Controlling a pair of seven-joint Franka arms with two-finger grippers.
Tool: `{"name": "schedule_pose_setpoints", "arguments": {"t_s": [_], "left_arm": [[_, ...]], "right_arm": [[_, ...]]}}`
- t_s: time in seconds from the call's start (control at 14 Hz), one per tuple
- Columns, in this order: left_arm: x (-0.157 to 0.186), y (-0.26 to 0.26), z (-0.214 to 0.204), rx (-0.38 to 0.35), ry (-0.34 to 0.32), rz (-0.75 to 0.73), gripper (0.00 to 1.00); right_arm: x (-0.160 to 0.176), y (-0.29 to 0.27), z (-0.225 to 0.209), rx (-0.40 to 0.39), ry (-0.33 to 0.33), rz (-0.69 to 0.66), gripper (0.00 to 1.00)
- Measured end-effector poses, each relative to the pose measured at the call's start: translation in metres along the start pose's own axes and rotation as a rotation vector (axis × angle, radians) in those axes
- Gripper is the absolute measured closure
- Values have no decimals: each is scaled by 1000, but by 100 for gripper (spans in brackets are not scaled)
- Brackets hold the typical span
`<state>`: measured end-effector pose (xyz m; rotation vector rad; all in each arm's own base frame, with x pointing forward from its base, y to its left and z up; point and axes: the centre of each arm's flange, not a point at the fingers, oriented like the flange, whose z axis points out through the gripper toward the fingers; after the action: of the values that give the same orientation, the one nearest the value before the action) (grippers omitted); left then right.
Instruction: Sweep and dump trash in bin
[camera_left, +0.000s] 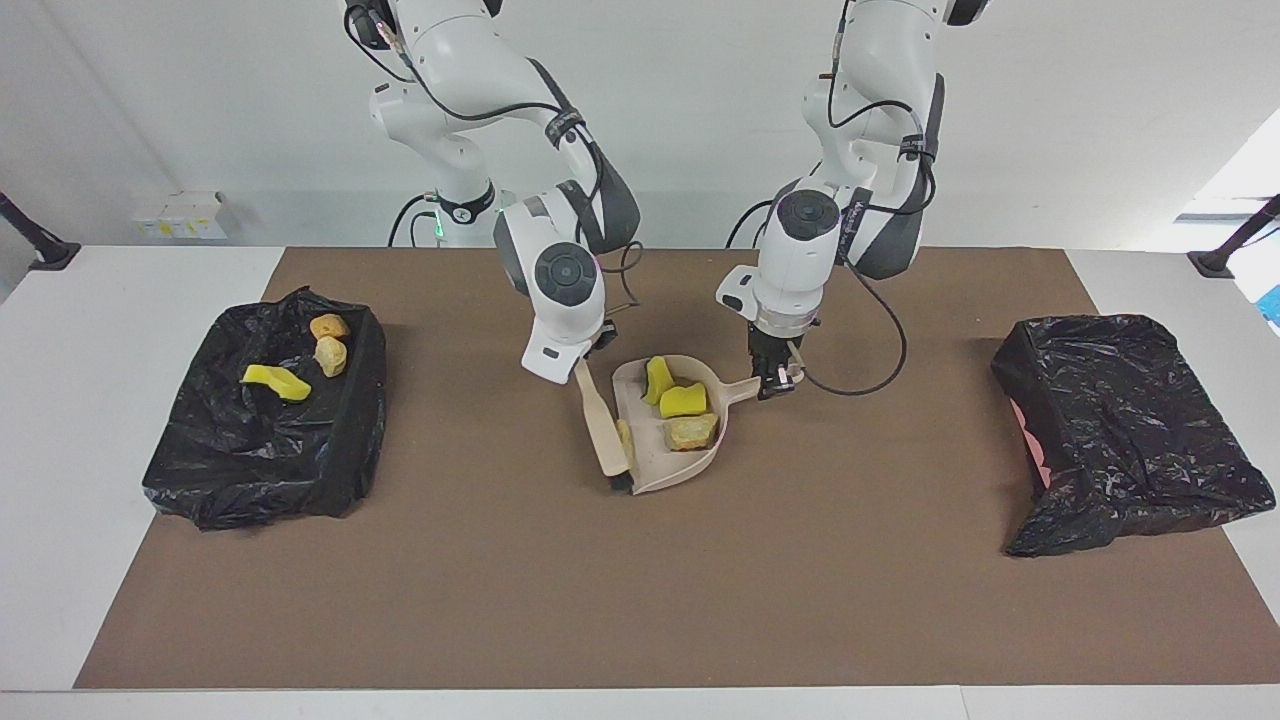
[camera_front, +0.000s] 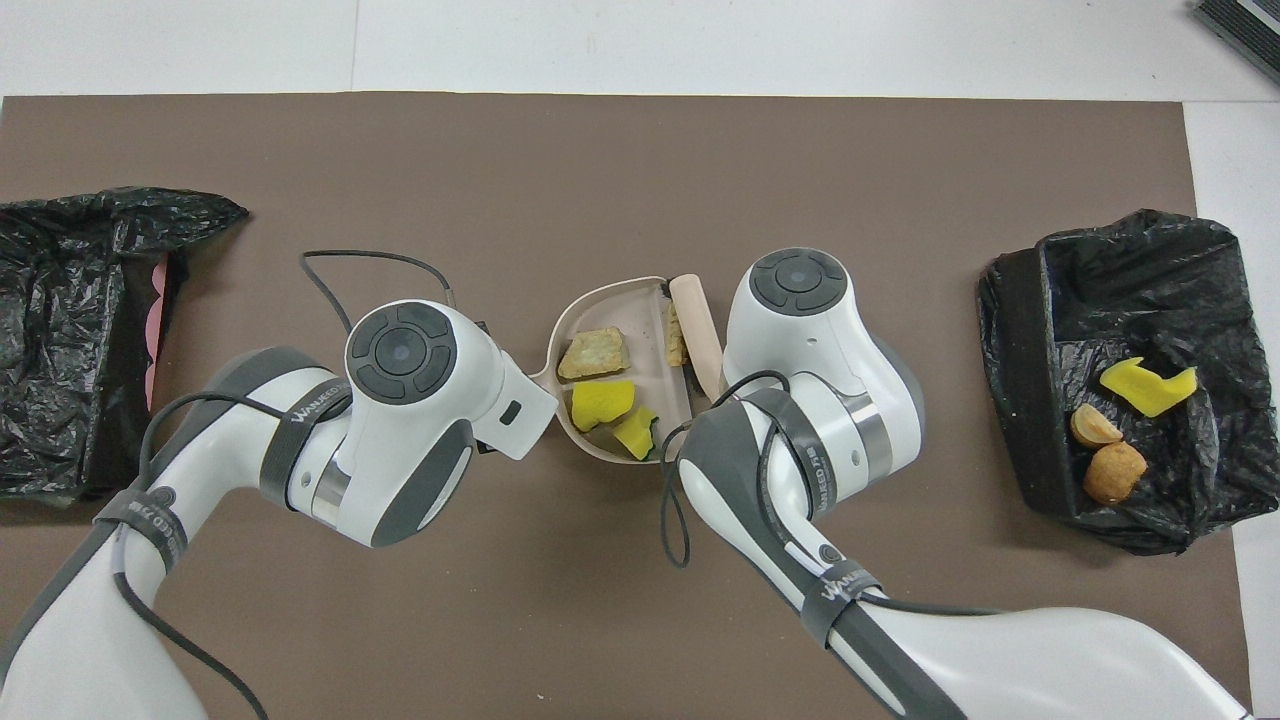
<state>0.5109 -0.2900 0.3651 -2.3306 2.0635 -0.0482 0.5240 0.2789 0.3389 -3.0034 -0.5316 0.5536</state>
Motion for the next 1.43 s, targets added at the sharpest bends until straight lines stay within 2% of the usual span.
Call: {"name": "schedule_pose_setpoints", "arguments": {"t_s": [0.29,0.57,0.86,1.14,1.43], "left_arm": [[0,0,0,1,1,0,68],[0,0,0,3,2,0,68],[0,0,0,3,2,0,68],[0,-1,0,3,3,2,68],[-21,-17,0,10,10,27,68]], "right_arm": [[-6,-2,-9,27,-10,-8,73],[-25,-19,-36,69,-26,1,73],[-47,-39,-64,59,6,39,73],[-60,-13,-77,62,-23,174,73],[-80,-11,-50,44,-61,295,73]]}}
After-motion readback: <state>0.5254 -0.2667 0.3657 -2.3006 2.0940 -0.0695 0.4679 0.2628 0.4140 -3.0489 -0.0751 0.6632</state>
